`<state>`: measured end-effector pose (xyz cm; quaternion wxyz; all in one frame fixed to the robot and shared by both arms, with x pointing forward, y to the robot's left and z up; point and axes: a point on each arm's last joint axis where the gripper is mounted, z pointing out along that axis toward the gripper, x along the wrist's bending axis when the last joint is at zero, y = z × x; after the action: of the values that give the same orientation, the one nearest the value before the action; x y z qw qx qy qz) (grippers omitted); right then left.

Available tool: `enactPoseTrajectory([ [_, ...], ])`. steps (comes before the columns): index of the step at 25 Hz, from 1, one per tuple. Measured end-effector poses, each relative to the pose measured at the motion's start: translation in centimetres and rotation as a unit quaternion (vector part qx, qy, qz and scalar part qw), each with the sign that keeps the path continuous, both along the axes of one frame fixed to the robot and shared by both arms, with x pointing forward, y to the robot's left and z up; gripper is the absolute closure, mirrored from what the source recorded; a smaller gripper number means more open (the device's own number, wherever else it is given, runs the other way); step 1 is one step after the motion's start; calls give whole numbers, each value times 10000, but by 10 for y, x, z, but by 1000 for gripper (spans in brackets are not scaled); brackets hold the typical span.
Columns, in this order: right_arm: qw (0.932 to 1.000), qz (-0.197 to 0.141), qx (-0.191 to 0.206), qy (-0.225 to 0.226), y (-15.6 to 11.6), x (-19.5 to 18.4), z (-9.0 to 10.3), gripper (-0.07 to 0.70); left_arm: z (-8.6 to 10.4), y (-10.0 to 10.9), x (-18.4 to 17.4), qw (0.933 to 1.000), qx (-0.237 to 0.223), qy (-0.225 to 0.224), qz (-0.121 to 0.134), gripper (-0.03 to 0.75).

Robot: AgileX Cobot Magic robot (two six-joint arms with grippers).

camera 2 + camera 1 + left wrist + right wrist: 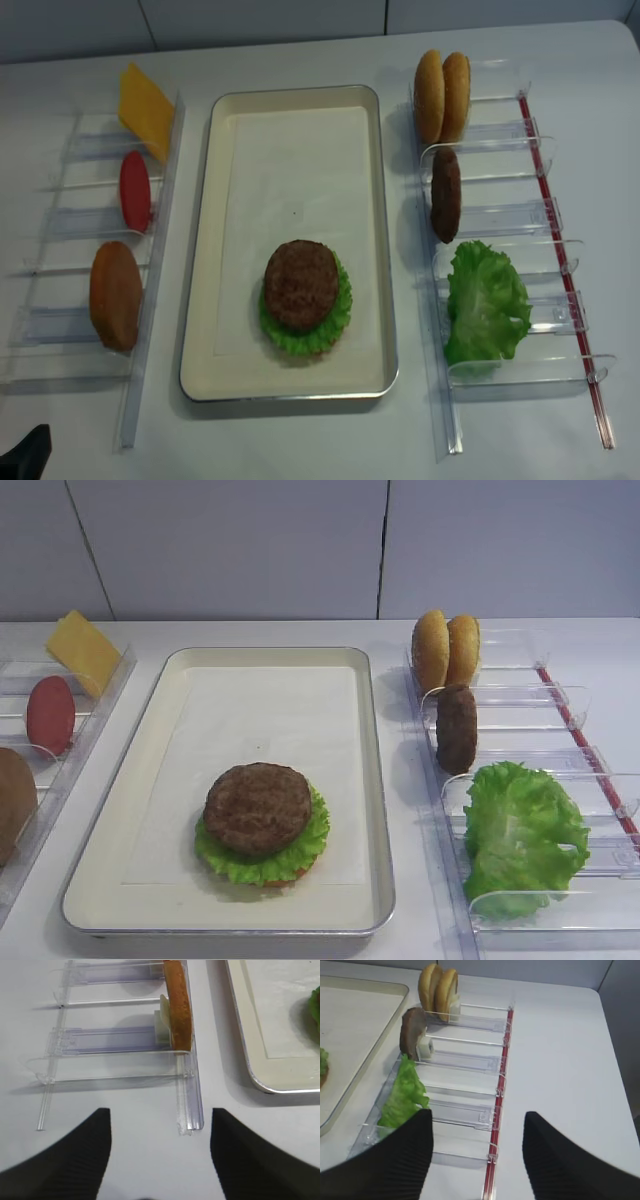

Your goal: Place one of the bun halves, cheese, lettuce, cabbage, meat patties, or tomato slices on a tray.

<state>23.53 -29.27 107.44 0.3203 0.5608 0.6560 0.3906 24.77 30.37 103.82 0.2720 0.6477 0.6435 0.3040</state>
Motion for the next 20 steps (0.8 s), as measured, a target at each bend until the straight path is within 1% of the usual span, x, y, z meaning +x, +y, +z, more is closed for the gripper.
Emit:
enactPoseTrajectory([
  [4,9998,-120,131,-125,-2,-10,-16,188,0,0,0,10000,0,0,0,286],
  [9,9997,-136,109,163,-2,-5,-32,188,0,0,0,10000,0,0,0,286],
  [20,9997,-138,110,162,-1,-4,-33,197,0,0,0,10000,0,0,0,286],
])
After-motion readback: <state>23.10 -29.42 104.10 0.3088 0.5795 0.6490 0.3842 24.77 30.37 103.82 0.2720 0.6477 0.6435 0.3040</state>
